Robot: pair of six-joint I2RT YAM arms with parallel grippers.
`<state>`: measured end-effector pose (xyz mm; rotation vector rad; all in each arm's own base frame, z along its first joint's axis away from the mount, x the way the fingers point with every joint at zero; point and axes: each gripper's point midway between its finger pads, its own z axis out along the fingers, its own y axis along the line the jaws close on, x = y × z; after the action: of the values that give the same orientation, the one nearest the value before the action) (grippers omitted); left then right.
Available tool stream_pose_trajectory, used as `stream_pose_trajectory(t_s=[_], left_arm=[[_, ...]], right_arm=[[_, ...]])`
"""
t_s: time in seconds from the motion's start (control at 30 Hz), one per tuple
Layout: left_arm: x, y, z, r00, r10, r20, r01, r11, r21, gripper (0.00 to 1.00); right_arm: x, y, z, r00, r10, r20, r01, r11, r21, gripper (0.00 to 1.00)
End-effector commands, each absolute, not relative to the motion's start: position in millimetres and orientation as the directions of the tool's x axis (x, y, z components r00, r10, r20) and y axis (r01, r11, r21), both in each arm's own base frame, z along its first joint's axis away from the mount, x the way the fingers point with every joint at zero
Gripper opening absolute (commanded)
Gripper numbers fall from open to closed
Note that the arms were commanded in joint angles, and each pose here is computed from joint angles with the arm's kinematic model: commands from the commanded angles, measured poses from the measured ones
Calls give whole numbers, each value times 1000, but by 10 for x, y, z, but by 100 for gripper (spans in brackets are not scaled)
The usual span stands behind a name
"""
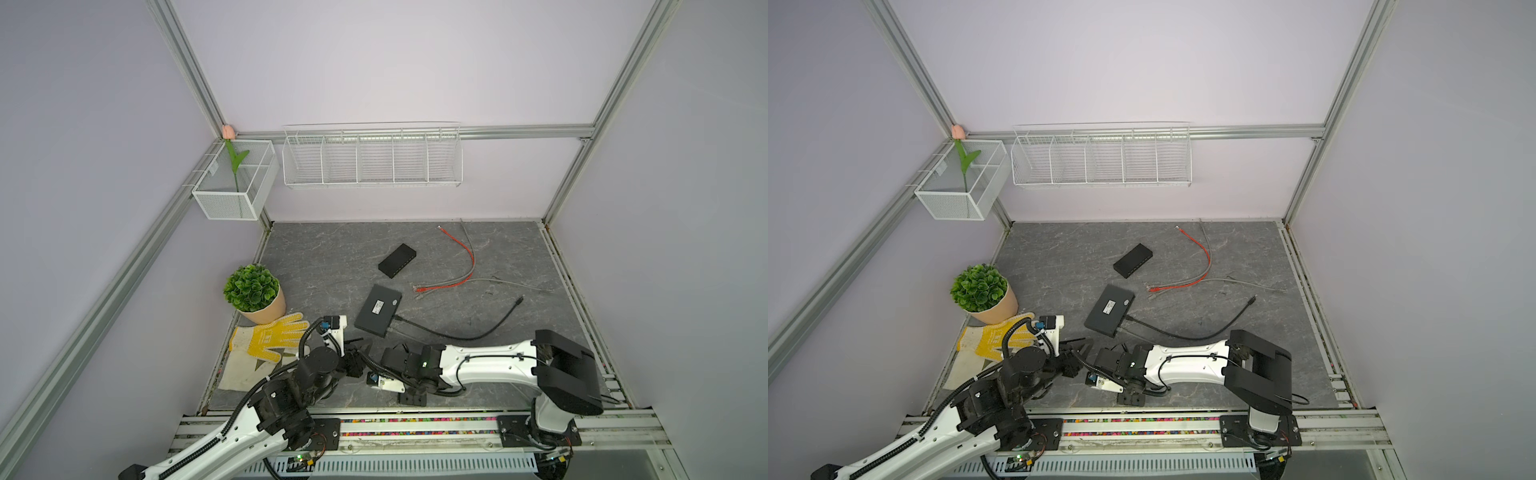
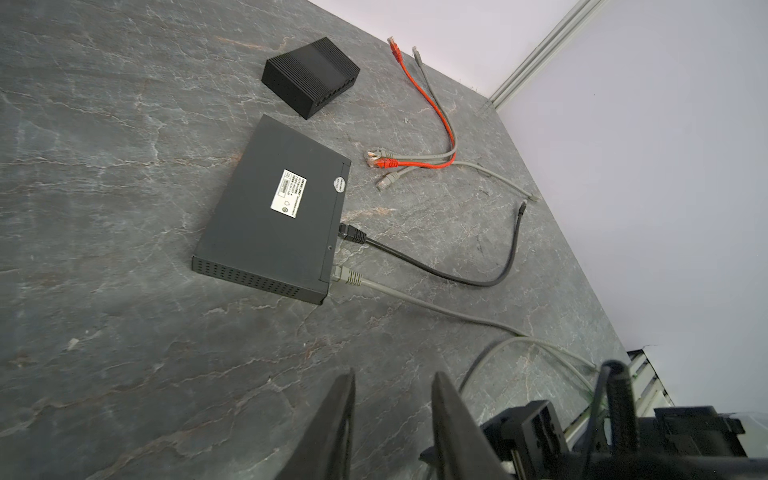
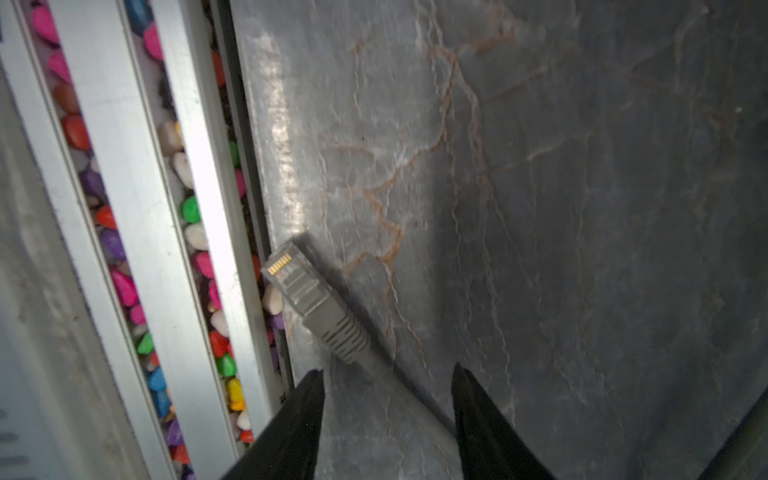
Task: Insert the plug into the switch port
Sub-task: 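Open the right gripper and move it to a loose grey plug near the robot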
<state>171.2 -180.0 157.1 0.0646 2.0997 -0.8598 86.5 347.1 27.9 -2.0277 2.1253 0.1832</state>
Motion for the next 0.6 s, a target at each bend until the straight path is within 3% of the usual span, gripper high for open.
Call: stream_pose_trajectory(t_s=[0.0, 0.27, 0.47, 0.57], left_arm=[[1708, -1771, 1543, -644, -255, -721, 318, 768, -556, 34], [1715, -1742, 1622, -630, -262, -731, 319, 771, -552, 34], [1706, -1584, 1798, -591, -296, -750, 306, 778, -548, 34], [1693, -1469, 1947, -558, -314, -768, 305, 783, -542, 34]], right_arm=[[838, 3512, 202, -11, -977, -215, -1000, 12, -3, 53], [865, 3438, 67, -57, -975, -213, -997, 45, 60, 44], [966, 3415, -7, -94, -970, -225, -995, 83, 60, 19], [1082, 3428, 64, -97, -961, -260, -995, 99, 5, 13]])
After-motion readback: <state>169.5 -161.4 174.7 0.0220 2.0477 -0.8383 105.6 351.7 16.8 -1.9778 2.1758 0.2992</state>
